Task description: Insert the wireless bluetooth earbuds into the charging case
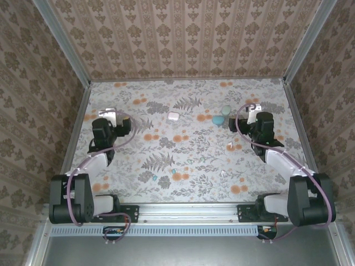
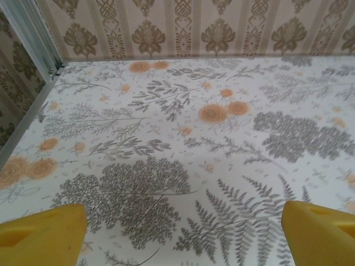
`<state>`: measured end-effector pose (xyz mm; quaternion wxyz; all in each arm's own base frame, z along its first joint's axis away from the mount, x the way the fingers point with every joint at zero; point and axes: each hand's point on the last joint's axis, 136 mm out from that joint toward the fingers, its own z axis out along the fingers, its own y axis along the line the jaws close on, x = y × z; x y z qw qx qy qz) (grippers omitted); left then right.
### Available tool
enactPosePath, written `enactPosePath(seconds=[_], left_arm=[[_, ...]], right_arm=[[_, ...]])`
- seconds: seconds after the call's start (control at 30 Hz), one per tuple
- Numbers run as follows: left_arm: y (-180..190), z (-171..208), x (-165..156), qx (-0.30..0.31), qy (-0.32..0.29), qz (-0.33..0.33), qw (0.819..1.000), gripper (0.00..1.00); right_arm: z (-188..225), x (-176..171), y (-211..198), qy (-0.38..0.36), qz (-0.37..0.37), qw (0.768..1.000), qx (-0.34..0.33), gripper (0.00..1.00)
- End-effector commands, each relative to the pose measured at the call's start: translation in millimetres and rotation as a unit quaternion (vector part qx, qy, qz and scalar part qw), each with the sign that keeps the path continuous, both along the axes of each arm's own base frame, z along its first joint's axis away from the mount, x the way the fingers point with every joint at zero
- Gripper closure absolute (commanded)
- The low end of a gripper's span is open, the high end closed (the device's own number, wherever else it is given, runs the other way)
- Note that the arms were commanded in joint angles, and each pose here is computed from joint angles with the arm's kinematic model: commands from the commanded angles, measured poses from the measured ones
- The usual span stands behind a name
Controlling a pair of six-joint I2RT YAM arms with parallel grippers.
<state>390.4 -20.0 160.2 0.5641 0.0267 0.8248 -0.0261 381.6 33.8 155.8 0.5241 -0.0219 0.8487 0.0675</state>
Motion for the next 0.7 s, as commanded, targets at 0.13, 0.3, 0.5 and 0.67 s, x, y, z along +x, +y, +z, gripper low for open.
enactPosePath(seconds=[0.13, 0.3, 0.5, 0.67], left_arm=[[-45, 11, 10, -0.106, 0.102, -0.072, 0.986, 0.15], [-80, -2, 23, -0.098, 0.161, -0.105, 0.976, 0.19], [-117, -20, 37, -0.104, 0.207, -0.125, 0.965, 0.21], [-136, -36, 48, -0.103, 0.252, -0.123, 0.954, 0.24]], right_arm=[[30, -15, 51, 0.006, 0.128, 0.989, 0.07, 0.05], [28, -21, 83, 0.027, 0.197, 0.977, 0.083, 0.14], [18, -25, 124, 0.06, 0.265, 0.962, 0.041, 0.19], [13, -24, 143, 0.079, 0.29, 0.953, 0.037, 0.22]])
